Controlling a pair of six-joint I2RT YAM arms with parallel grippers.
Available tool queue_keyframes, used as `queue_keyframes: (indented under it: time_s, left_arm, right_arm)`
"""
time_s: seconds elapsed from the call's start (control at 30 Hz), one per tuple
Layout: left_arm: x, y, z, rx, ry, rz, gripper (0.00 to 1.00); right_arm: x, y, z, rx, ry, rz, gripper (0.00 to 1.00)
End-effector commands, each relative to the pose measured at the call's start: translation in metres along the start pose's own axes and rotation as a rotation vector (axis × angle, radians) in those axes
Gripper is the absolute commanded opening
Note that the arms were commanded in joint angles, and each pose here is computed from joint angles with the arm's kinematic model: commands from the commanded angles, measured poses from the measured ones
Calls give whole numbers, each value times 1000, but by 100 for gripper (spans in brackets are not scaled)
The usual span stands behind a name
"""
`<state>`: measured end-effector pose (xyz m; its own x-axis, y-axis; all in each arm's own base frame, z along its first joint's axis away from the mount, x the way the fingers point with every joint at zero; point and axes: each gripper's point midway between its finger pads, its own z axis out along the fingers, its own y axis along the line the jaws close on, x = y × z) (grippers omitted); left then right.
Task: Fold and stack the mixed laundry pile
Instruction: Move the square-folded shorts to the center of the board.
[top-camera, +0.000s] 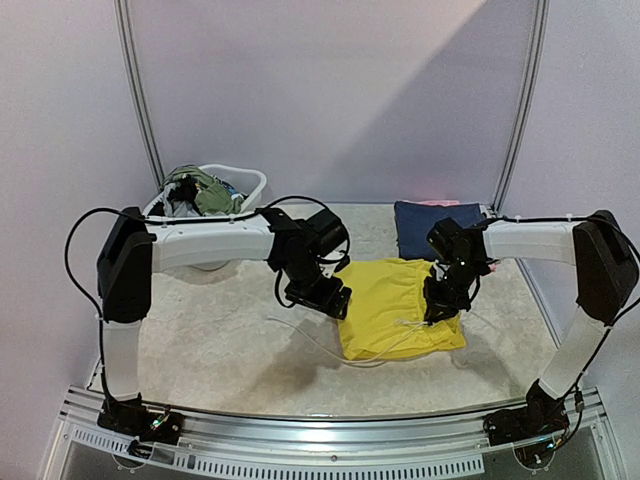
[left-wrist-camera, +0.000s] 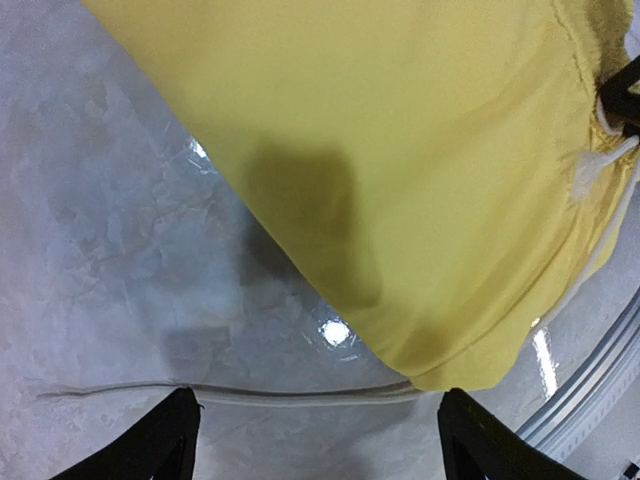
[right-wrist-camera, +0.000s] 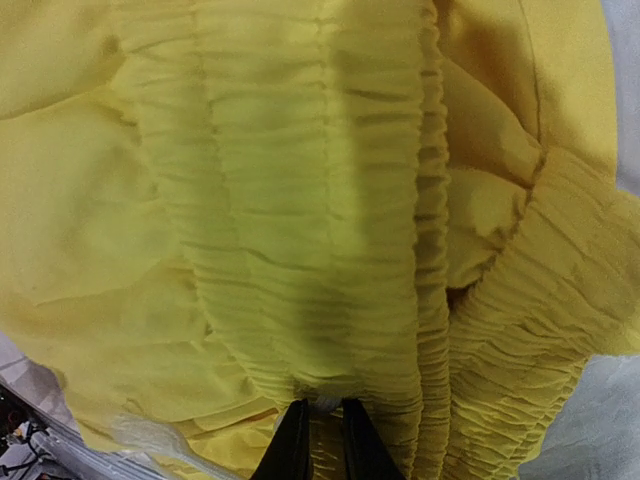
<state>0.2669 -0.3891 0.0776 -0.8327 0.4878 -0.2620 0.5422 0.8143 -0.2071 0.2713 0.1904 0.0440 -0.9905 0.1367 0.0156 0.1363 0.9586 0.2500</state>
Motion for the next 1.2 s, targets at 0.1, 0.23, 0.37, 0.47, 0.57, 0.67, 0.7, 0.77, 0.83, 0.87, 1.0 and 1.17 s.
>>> queue_keyframes:
  time_s: [0.1,0.23,0.37,0.47,0.57,0.67,0.7,0.77,0.83,0.87,1.0,1.17]
  left_arm:
    - [-2,-5,35,93,62,-66,80]
    - [-4,-11,49,143,82,-95,76]
    - [-6,-22,61,211,95,-127,65]
    - [-8,-28,65,249,93,-144,51]
    - [-8,-33,64,281,86,-156,36]
    - [-7,-35,65,298,88,-164,20]
    - [-6,-35,65,302,89,-167,15]
    - [-5,-35,65,300,89,-171,6]
    - [-3,-31,63,288,90,-172,0]
    - [-2,-28,60,275,90,-171,0]
    - [4,0,42,204,88,-168,0]
    - [30,56,10,113,87,-159,0]
  right_arm:
    - [30,-42,32,123,92,9,12]
    - [34,-45,42,122,113,14,11]
    - [34,-44,43,122,118,17,11]
    - [34,-43,41,117,118,18,10]
    - [35,-39,39,100,115,23,9]
    - [35,-34,37,70,108,34,9]
    - [36,-33,37,63,106,36,9]
    - [37,-30,37,52,104,40,8]
    - [40,-27,37,48,105,42,8]
    - [42,-25,37,46,107,39,8]
    - [50,-6,37,35,105,4,7]
    - [68,51,28,-14,87,-69,7]
